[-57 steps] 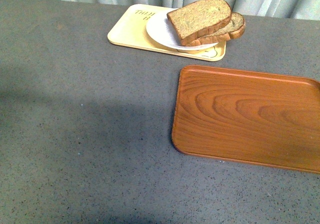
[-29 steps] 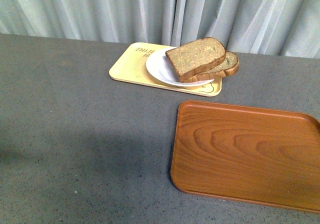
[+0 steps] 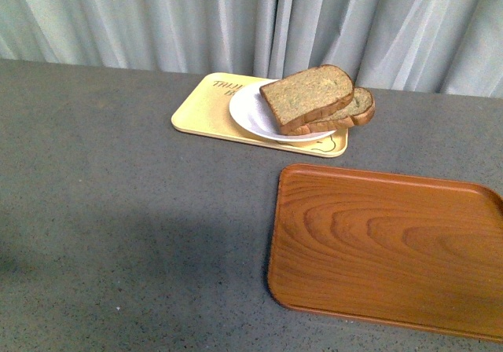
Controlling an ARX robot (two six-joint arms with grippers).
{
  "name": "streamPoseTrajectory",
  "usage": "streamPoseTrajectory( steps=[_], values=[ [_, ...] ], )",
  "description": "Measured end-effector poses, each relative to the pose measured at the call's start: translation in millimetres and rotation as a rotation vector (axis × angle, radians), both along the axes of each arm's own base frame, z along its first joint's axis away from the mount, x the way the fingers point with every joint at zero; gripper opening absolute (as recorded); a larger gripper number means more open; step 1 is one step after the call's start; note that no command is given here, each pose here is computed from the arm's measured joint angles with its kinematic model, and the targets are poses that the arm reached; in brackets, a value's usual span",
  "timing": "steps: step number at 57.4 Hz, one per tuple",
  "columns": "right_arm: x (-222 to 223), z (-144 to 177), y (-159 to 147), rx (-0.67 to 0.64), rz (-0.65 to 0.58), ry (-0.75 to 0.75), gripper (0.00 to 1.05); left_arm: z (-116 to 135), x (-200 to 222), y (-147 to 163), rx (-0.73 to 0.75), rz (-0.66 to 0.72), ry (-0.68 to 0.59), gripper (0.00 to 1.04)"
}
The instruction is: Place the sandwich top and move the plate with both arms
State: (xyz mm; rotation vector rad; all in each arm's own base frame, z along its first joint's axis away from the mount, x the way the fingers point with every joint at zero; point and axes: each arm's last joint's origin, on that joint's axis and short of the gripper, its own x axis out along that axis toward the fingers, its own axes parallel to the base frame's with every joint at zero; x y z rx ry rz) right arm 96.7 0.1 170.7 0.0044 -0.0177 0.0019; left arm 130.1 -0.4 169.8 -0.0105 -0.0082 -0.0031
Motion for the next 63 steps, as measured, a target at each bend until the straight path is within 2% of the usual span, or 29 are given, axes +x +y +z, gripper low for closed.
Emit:
streamPoseTrajectory(
  steps=[63],
  values=[
    [0, 0, 0, 0.0, 0.0, 0.0, 0.96, -2, -32, 0, 0.0, 0.0, 0.008, 0.02]
  ],
)
